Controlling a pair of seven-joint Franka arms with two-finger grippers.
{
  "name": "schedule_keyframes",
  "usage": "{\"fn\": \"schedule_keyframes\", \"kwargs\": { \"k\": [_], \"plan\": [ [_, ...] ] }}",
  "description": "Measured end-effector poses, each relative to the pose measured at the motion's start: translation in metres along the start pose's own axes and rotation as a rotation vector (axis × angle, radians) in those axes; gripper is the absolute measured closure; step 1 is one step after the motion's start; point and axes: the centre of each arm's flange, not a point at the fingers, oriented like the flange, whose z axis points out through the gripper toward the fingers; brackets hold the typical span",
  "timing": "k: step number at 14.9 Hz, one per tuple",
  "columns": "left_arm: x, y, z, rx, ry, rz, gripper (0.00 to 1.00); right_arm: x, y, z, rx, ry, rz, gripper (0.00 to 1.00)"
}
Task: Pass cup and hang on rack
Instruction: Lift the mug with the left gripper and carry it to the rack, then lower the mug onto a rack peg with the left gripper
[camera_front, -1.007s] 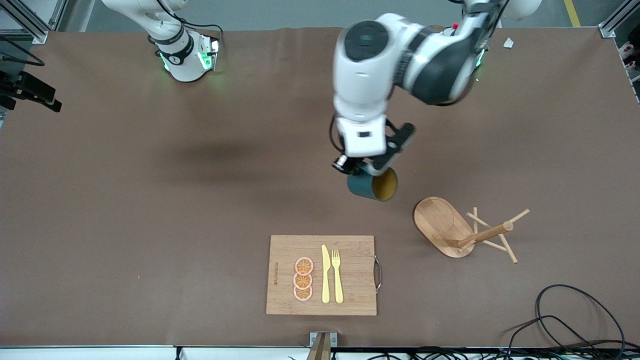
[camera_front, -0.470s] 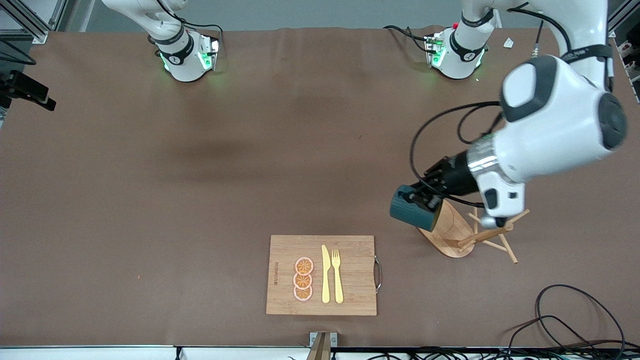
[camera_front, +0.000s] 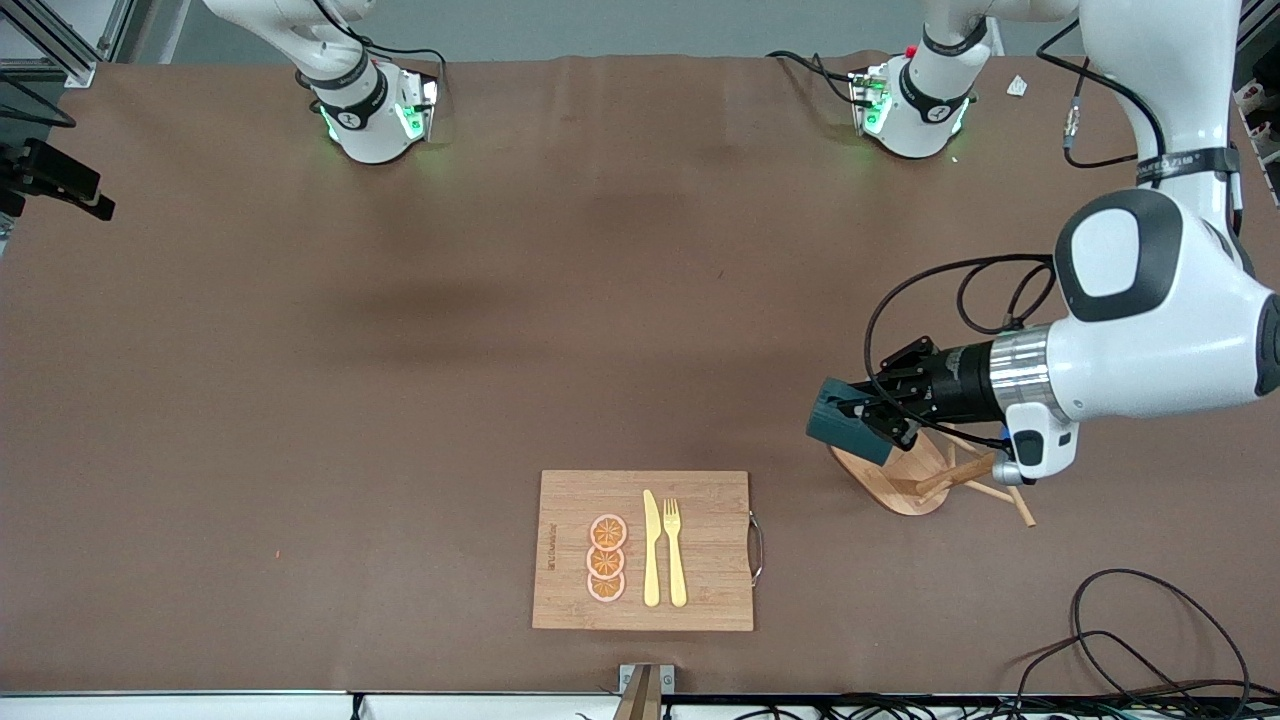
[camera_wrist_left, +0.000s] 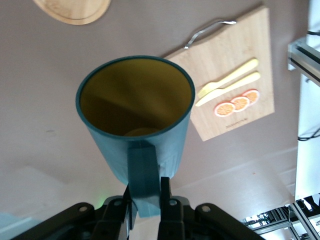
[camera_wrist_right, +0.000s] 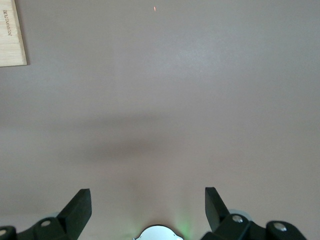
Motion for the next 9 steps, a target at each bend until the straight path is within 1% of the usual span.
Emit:
{"fn": "schedule_keyframes", "kwargs": {
  "k": [2,4,9],
  "plan": [
    [0.022,-0.008,-0.008,-0.001,-0.061,-0.047,0.79,0.000,0.000,0.000,0.000,0.000,-0.002,0.00],
    [0.044,-0.018,-0.017,0.005,-0.106,-0.086,0.79,-0.001,0.000,0.000,0.000,-0.004,-0.004,0.00],
    [0.072,-0.028,-0.022,0.007,-0.160,-0.136,0.79,-0.001,-0.001,0.000,0.000,-0.008,-0.006,0.00]
  ]
}}
